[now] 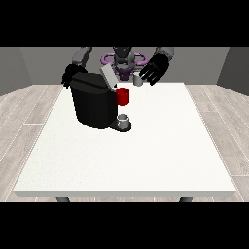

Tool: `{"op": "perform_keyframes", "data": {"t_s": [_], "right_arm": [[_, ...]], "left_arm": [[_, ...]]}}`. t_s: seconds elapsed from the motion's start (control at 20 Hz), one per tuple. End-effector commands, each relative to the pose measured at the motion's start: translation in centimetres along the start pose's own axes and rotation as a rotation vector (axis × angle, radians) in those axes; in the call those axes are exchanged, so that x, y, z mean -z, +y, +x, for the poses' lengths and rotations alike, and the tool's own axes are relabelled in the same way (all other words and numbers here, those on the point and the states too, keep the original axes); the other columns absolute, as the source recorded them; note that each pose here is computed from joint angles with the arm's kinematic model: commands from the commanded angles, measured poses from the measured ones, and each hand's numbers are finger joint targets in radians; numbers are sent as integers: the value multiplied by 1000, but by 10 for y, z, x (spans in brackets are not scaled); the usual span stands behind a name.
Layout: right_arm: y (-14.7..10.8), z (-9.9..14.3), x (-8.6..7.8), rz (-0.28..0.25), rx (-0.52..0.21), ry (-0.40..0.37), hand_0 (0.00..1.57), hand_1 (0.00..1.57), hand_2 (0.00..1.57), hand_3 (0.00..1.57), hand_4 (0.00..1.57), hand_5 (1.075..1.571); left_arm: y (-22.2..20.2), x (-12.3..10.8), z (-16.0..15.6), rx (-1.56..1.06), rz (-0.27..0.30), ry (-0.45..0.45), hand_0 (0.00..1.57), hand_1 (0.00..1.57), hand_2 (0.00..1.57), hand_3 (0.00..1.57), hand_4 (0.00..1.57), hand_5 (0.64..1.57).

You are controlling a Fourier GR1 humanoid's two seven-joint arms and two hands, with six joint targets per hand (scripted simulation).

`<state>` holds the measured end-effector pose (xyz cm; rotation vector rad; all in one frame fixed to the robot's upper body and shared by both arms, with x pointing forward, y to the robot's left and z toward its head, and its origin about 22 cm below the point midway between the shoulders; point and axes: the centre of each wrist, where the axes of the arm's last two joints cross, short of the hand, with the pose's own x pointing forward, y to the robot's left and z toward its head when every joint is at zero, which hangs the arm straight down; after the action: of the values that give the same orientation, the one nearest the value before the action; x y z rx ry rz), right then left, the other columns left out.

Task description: Insert the coffee pod into the coffee machine and close the lid

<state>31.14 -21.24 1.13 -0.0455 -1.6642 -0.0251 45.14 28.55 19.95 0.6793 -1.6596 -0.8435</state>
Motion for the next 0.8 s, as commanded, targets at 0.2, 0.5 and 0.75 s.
{"op": "perform_keyframes", "data": {"t_s": [0.2, 0.5, 0.75], "right_arm": [[8, 42, 19, 24, -23, -95, 0, 0, 0, 0, 548, 1571], [13, 29, 9, -9, -11, -85, 0, 0, 0, 0, 526, 1571], [-7, 29, 17, -38, 11, -79, 0, 0, 0, 0, 514, 1571]], "left_arm": [[29, 8, 15, 22, 72, -23, 1282, 1282, 1329, 1263, 517, 1571], [25, 15, 29, 29, 57, -19, 1306, 1306, 1328, 1245, 487, 1571], [18, 17, 34, 36, 36, -45, 1305, 1305, 1326, 1229, 500, 1571]]}}
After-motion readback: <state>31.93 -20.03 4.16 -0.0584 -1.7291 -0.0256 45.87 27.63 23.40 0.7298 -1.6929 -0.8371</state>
